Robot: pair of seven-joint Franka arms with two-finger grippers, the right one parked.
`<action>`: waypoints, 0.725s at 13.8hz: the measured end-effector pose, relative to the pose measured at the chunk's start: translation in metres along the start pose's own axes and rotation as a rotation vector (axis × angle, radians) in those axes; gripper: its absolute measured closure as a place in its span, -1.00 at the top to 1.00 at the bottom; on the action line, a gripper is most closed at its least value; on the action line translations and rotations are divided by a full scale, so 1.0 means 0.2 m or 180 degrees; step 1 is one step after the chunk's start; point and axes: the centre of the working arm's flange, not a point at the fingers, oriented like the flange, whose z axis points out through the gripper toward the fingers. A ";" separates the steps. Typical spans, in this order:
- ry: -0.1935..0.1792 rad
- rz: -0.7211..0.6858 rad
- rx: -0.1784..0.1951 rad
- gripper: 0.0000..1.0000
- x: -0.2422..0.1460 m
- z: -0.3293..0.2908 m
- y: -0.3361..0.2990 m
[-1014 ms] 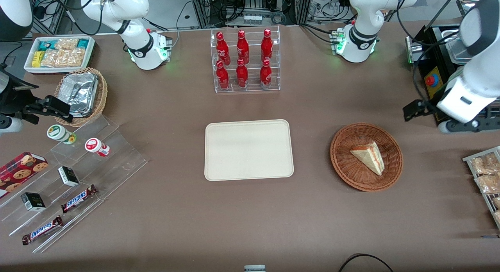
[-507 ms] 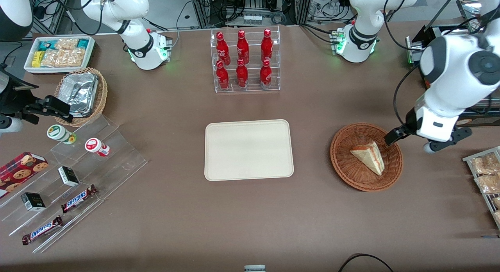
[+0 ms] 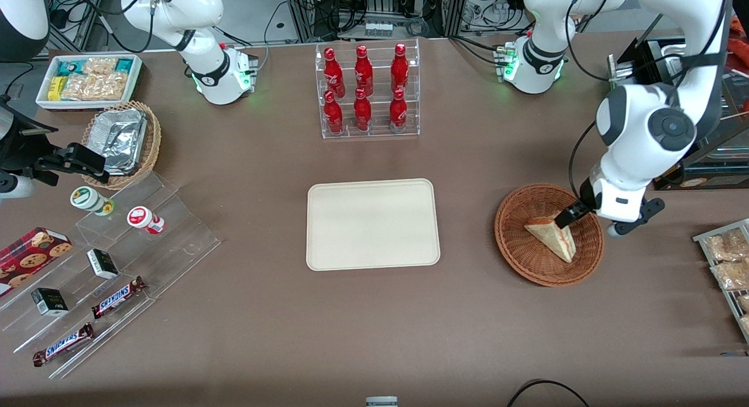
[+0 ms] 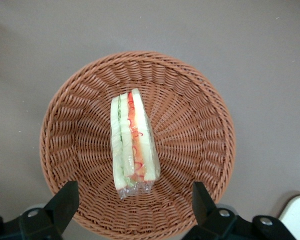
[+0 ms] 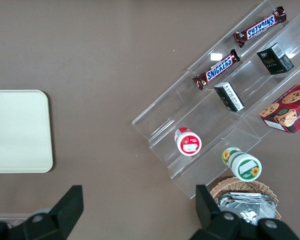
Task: Place sandwich from basket to tray
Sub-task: 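Close the left gripper on the sandwich's crust edge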
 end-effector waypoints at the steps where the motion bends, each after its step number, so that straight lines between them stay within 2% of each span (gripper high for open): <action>1: -0.0027 -0.0016 0.0015 1.00 0.01 0.05 0.00; 10: -0.0034 -0.0109 -0.0018 1.00 -0.01 0.33 -0.02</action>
